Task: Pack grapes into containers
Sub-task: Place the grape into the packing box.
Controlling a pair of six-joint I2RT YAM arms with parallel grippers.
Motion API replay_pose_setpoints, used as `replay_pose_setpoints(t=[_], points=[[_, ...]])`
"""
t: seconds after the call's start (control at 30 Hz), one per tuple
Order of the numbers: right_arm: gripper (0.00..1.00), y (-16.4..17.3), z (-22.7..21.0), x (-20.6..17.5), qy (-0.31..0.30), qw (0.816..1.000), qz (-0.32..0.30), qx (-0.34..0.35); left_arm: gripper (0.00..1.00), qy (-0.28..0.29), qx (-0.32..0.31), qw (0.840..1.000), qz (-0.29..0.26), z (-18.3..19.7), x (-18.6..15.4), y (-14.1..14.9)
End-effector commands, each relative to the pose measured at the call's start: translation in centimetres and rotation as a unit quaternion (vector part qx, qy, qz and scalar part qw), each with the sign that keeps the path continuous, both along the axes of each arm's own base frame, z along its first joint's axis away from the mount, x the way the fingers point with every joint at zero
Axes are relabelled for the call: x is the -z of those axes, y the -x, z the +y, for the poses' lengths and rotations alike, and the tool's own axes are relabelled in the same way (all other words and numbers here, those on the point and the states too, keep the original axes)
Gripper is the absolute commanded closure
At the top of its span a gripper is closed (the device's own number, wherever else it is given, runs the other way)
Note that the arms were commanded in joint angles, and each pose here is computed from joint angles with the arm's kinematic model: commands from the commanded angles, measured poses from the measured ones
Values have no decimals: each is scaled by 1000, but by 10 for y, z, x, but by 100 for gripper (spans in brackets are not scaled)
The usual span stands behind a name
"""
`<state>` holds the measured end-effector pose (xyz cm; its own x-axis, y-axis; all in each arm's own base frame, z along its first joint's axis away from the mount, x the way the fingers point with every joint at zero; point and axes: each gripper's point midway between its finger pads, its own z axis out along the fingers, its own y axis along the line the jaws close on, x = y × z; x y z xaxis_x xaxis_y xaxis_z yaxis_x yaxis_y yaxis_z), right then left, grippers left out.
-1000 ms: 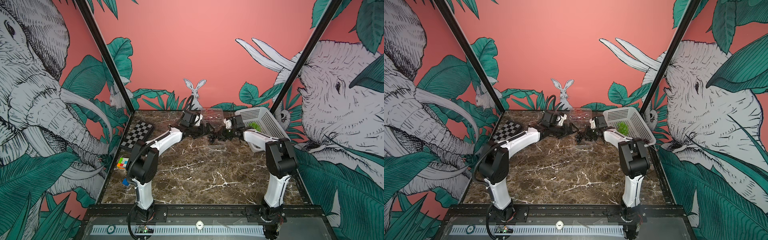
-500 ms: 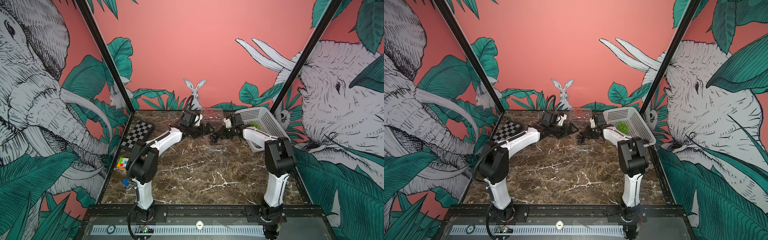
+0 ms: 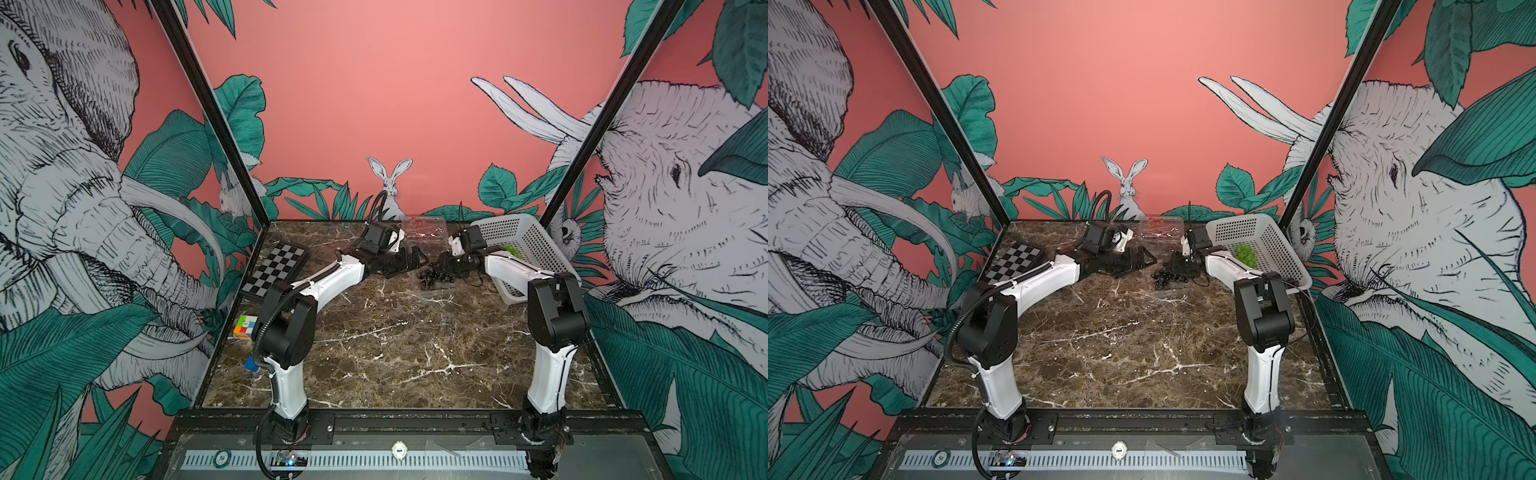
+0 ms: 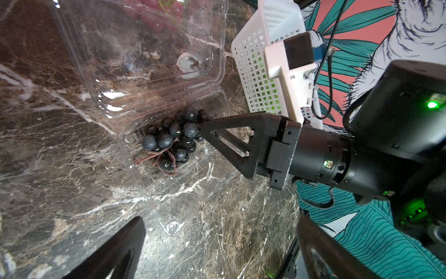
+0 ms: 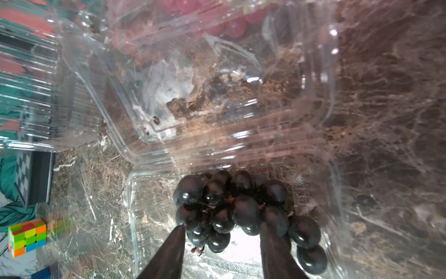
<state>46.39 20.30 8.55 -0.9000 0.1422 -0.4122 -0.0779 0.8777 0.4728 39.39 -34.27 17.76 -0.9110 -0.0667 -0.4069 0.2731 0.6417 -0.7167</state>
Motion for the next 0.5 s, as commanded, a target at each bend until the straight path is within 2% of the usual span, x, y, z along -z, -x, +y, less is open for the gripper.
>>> replay_pose_setpoints(t=[0.0,0.3,0.47], points=[[46,-4,-10,-16,27,999,-23,3,1,4,-2,1000,-11,4,-13,1],[35,6,1,-36,4,999,-40,-6,0,15,-12,1000,-6,8,-14,-2],[31,12,17,-37,-37,998,-42,-8,1,27,-19,999,-1,9,-15,-3]])
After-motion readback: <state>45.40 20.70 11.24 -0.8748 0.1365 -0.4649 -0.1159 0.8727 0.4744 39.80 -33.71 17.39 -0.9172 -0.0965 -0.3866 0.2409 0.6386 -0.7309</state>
